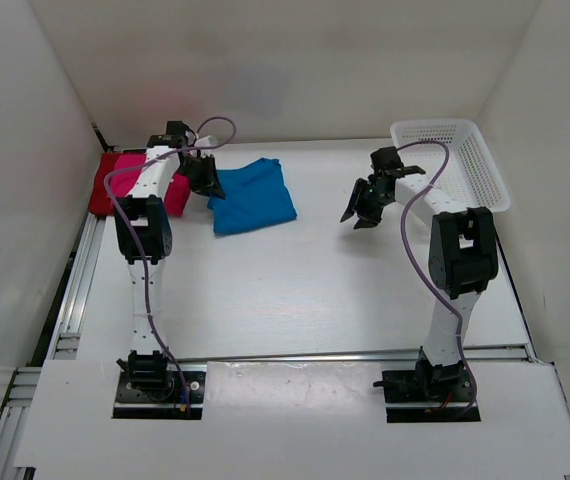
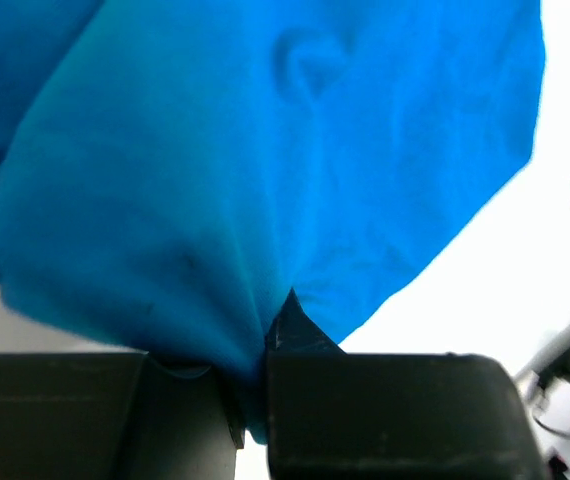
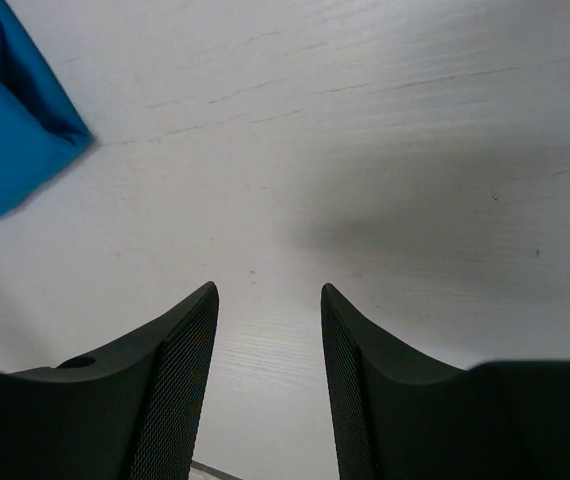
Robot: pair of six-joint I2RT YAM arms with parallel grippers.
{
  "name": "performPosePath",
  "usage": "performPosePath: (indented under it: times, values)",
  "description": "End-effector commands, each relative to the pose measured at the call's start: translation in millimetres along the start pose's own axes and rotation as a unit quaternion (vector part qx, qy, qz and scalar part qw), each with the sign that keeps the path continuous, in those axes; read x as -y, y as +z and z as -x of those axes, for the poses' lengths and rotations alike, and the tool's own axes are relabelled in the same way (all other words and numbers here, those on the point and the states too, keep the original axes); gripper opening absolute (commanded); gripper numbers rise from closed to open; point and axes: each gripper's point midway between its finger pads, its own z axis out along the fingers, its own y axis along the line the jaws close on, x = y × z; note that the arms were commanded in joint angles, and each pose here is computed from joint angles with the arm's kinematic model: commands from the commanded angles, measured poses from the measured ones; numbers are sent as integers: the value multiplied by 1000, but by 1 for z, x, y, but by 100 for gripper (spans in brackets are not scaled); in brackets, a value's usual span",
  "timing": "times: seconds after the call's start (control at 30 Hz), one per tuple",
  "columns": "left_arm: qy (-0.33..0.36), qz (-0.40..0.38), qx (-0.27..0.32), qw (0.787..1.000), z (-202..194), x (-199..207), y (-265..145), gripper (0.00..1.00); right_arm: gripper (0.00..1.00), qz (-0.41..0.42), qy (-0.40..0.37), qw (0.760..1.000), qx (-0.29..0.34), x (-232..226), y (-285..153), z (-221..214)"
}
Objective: Fold and stack the t-shirts
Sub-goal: Put the neatly folded tshirt into the corner of the board with the left arm
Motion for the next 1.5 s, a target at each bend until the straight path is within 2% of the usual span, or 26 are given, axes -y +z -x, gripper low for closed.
performPosePath:
  times: [0.0, 0.17, 0.3, 0.33, 0.43, 0.53, 0.7, 0.9, 1.1, 1.23, 1.37, 1.47]
  values:
    - [52, 45, 75, 995, 40, 11, -39, 10, 50, -8, -6, 1000, -3, 6, -8, -7]
    - [60, 112, 92, 988, 52, -2, -47, 10, 50, -11, -5, 1000, -8, 8, -7, -11]
    - [83, 229, 135, 960, 69, -6, -71, 10, 50, -11, -5, 1000, -8, 8, -4, -9]
    - [88, 267, 165, 945, 82, -10, -81, 10, 50, -13, -4, 1000, -12, 10, -1, -10]
    - [87, 320, 212, 919, 104, -14, -113, 10, 50, -12, -2, 1000, -18, 10, 1, -13]
    - [80, 361, 242, 897, 117, -21, -130, 10, 50, -12, -2, 1000, -18, 11, 5, -12]
    - [65, 394, 267, 877, 122, -31, -161, 10, 50, -12, -2, 1000, -18, 11, 5, -12]
    - [28, 439, 302, 846, 128, -67, -211, 10, 50, -14, -1, 1000, -23, 15, 8, -16]
    - [-6, 460, 322, 828, 120, -95, -262, 10, 50, -12, -7, 1000, -19, 14, 9, -14]
    - [-19, 456, 340, 822, 114, -105, -293, 10, 50, -14, -10, 1000, -23, 17, 11, -16]
    - [-31, 461, 341, 818, 108, -118, -306, 10, 50, -14, -10, 1000, -23, 17, 12, -16]
    - [-40, 466, 315, 826, 97, -134, -290, 10, 50, -13, -9, 999, -29, 17, 14, -18]
